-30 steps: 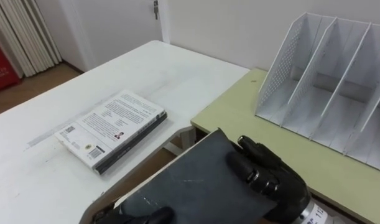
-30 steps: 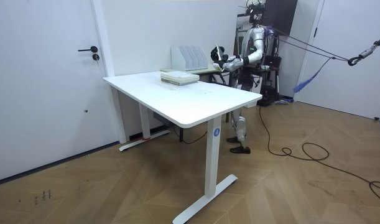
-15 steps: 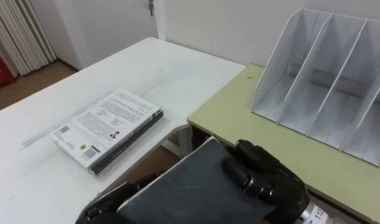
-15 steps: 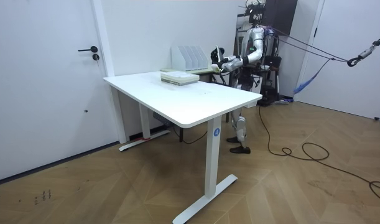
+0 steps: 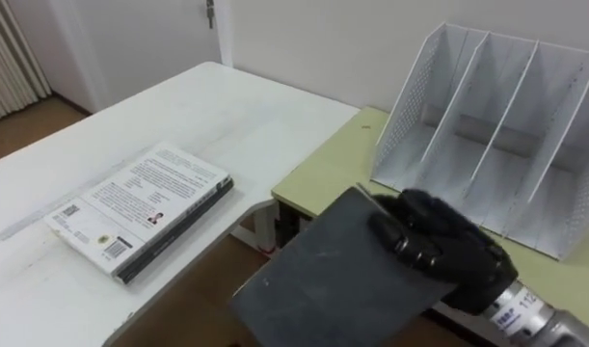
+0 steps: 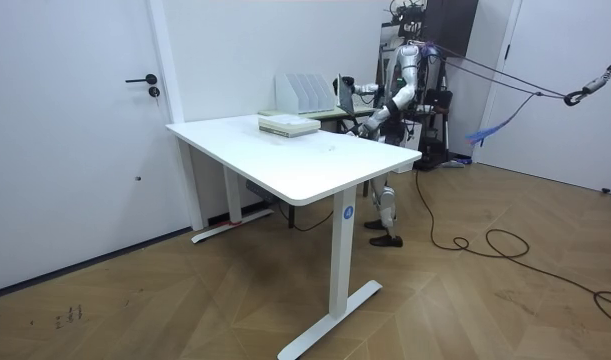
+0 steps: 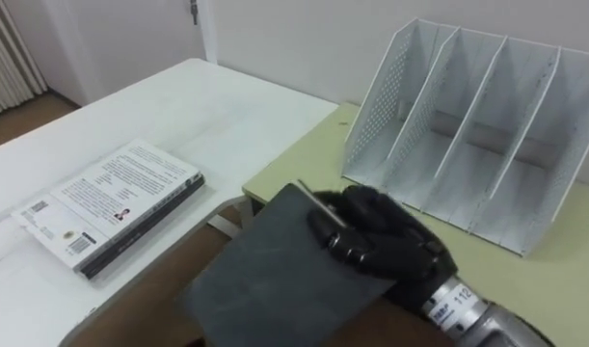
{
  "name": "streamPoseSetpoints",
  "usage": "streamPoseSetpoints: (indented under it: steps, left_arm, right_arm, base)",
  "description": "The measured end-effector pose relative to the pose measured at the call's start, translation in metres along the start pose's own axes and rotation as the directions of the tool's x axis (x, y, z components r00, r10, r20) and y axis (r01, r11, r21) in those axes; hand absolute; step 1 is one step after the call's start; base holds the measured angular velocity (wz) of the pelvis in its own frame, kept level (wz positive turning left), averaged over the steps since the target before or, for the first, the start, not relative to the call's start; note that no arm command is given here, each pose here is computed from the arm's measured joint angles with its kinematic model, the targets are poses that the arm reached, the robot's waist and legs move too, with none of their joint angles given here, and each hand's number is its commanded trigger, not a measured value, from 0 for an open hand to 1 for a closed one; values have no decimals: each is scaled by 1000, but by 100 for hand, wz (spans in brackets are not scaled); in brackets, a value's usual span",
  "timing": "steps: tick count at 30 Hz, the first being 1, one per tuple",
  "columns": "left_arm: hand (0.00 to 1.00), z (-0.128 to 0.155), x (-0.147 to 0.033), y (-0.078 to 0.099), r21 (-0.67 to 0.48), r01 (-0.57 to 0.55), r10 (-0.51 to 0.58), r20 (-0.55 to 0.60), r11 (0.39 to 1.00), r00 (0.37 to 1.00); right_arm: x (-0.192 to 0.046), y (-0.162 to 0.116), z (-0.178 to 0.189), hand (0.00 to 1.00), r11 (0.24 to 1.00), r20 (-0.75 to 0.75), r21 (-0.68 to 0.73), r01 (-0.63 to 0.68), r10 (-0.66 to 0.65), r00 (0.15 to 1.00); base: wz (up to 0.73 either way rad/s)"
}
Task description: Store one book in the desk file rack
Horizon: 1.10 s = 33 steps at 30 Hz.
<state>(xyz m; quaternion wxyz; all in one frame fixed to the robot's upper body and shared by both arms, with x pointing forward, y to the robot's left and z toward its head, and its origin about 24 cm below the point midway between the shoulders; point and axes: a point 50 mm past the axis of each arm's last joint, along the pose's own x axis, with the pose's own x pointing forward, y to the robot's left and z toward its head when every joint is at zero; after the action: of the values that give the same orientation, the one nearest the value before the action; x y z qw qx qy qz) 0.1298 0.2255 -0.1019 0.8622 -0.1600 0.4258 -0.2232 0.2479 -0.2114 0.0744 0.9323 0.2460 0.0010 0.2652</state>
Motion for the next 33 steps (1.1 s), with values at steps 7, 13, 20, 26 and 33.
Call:
streamPoseSetpoints:
  steps: [7, 13, 20, 26, 33]
  left_arm:
    - [0, -38, 2, 2, -14, -96, 94, -115, 995, 989]
    - [0, -69, -6, 8, -64, -204, 190, -182, 977, 965]
    - [0, -90, -10, 5, -109, -262, 238, -192, 959, 952]
    - [0, -104, -14, 5, -150, -306, 273, -209, 940, 939]
    - [0, -105, -15, 6, -156, -327, 290, -218, 932, 932]
  right_arm:
    - [9, -3, 41, 100, 940, 139, -277, 200, -167, 976]
    - [10, 9, 64, 100, 838, 266, -422, 345, -249, 931]
    - [25, 27, 111, 100, 663, 514, -546, 513, -218, 829]
    - [22, 47, 141, 100, 547, 712, -525, 652, -137, 689]
    - [21, 50, 155, 100, 452, 807, -456, 766, -152, 571]
  base:
    - [-3]
    - [-1]
    - [0]
    - [2]
    - [0]
